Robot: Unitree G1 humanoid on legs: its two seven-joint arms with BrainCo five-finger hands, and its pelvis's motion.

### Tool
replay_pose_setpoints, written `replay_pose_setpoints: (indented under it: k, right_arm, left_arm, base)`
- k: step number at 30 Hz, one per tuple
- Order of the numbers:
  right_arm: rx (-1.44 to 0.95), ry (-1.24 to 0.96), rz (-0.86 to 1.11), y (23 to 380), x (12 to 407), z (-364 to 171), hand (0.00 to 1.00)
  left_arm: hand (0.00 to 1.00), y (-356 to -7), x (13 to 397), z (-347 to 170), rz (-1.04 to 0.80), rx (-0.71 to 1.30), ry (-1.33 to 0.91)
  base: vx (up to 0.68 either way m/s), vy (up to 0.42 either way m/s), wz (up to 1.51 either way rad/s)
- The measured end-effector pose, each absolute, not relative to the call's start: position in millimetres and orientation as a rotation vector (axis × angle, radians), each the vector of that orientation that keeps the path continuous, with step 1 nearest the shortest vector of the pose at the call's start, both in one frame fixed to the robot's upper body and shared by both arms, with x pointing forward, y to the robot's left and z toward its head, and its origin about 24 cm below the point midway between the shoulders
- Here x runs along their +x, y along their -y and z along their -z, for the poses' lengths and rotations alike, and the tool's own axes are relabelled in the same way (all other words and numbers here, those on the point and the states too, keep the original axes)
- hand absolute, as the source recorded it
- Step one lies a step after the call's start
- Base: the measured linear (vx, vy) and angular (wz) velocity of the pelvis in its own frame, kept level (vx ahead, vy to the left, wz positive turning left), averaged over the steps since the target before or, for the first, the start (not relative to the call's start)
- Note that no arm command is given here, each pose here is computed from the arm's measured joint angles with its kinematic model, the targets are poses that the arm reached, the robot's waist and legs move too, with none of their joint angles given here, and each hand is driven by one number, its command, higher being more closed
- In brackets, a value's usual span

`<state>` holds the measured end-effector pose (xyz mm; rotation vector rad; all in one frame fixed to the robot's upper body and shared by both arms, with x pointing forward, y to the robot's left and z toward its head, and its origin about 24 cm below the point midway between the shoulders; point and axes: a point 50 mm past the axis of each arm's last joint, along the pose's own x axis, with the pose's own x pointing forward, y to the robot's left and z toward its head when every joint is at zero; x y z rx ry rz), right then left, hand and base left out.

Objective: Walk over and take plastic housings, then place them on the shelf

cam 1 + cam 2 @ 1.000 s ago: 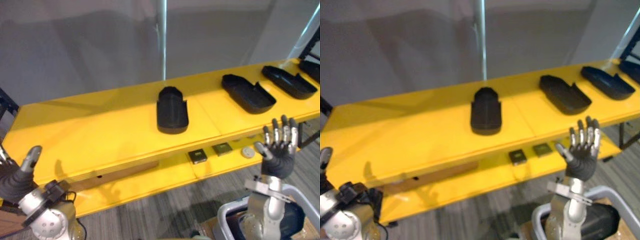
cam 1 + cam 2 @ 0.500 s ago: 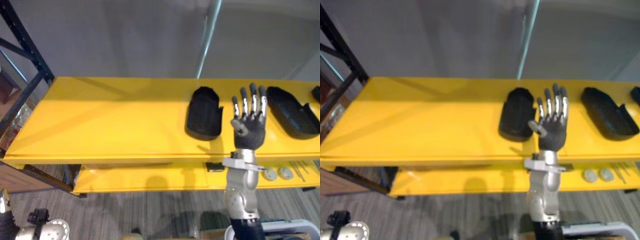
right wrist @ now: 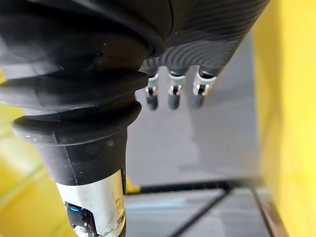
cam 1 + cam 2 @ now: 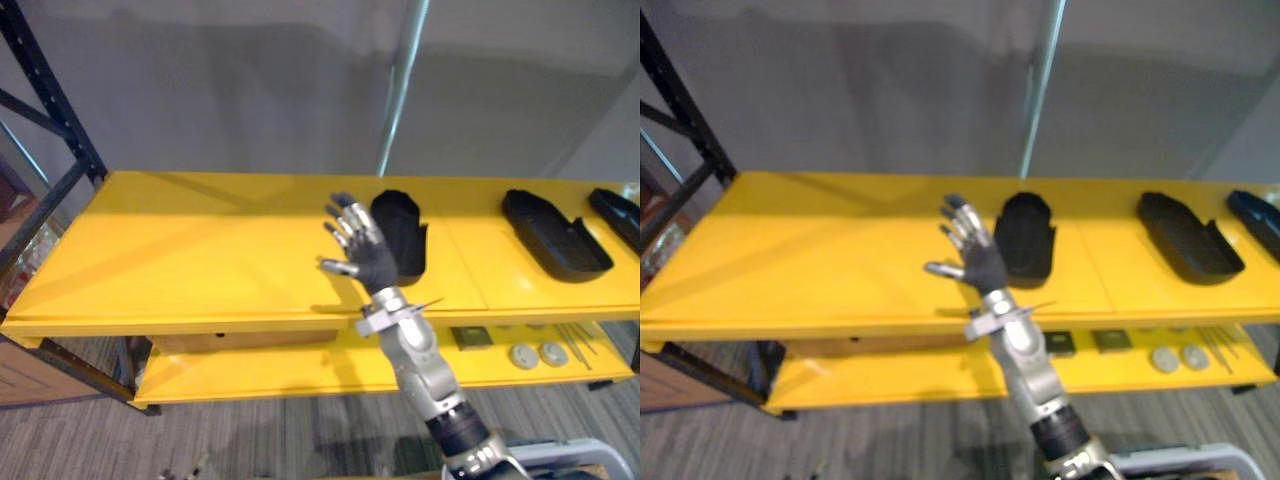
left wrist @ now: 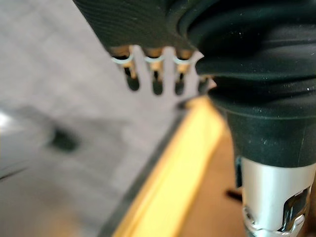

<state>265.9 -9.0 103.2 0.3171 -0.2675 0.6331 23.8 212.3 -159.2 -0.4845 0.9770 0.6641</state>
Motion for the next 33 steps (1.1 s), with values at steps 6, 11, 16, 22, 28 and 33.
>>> replay_pose_setpoints:
  k: [6,11,16,22,28,33]
  right_arm:
    - [0.187,0.154,-0.551,-17.0,270.6,-83.3,0.0]
    - [0.048,0.23,-0.482,-29.1,284.9,-106.2,0.0]
    - [-0.04,0.277,-0.336,-17.6,297.7,-113.6,0.0]
    - [-0.125,0.299,-0.27,-10.3,306.7,-117.1,0.0]
    - [-0.182,0.26,-0.171,1.5,314.3,-105.0,0.0]
    - [-0.185,0.245,-0.103,12.1,319.0,-101.8,0.0]
  left_arm:
    - [0.0,-195.0,21.0,165.2,-0.341,-0.544,-1.106]
    - [0.0,-187.0,49.0,163.6,-0.154,-0.476,-1.099]
    - [0.0,-177.8,73.8,159.7,-0.045,-0.409,-1.054]
    - [0.0,-174.0,74.7,161.2,-0.19,-0.347,-1.056]
    - [0.0,-176.4,68.3,163.3,-0.294,-0.301,-1.087]
    - [0.0,-176.7,67.1,163.8,-0.33,-0.321,-1.086]
  base:
    - [-0.04,0.008,-0.07]
    - [-0.06,0.025,-0.15]
    - [-0.01,0.015,-0.01]
    - [0.03,0.014,0.04]
    - [-0.01,-0.004,0.11]
    - [-0.03,0.002,0.05]
